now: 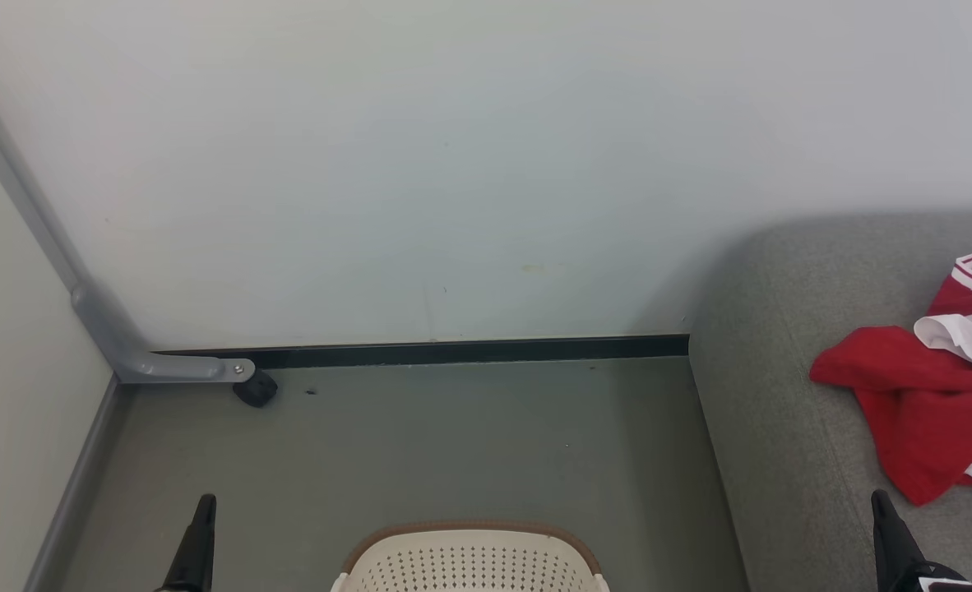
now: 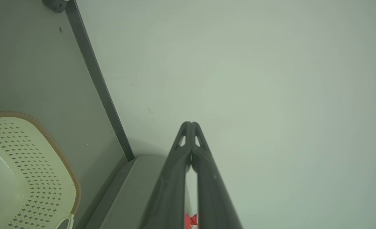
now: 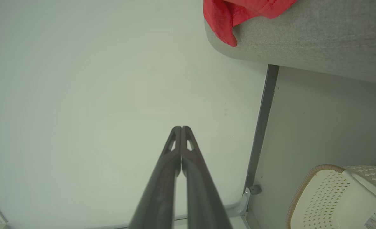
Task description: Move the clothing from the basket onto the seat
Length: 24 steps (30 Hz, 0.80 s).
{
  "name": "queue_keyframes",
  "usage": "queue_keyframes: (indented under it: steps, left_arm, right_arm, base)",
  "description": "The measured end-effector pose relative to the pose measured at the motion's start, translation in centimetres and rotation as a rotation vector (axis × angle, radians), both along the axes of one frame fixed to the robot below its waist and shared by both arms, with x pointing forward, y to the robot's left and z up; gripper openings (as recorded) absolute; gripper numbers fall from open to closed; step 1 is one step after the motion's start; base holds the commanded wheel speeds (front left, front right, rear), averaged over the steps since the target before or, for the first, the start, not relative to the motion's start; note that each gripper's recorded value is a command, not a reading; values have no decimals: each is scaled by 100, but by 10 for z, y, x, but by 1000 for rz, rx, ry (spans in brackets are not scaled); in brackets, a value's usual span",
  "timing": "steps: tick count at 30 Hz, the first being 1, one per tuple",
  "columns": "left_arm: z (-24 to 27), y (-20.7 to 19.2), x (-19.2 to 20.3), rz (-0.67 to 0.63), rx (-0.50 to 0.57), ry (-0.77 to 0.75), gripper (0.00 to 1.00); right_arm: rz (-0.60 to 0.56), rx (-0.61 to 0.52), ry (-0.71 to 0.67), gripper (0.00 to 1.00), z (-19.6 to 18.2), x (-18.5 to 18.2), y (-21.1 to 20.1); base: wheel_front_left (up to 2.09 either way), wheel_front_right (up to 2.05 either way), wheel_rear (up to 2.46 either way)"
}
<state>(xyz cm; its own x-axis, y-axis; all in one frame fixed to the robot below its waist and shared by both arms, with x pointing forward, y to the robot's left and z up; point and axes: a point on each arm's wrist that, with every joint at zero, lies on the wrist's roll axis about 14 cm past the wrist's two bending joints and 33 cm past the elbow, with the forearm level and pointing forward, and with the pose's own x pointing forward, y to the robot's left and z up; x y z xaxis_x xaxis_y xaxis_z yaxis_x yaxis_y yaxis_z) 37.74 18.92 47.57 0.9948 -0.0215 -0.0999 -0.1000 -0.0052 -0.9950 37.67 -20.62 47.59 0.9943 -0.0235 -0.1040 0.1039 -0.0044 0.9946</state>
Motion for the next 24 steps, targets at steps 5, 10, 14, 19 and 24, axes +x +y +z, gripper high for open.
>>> queue_keyframes:
  steps: [5,10,14,19,24]
  left_arm:
    - [0,0,0,0,0,0,0]
    - [0,0,0,0,0,0,0]
    - [0,0,0,0,0,0,0]
    - [0,0,0,0,0,0,0]
    - [0,0,0,0,0,0,0]
  right_arm:
    - [0,0,0,0,0,0,0]
    - [0,0,0,0,0,0,0]
    - [0,0,0,0,0,0,0]
    - [0,0,0,0,0,0,0]
    - [0,0,0,0,0,0,0]
  base:
    - [0,0,0]
    - [0,0,0]
    - [0,0,0]
    - [0,0,0]
    - [0,0,0]
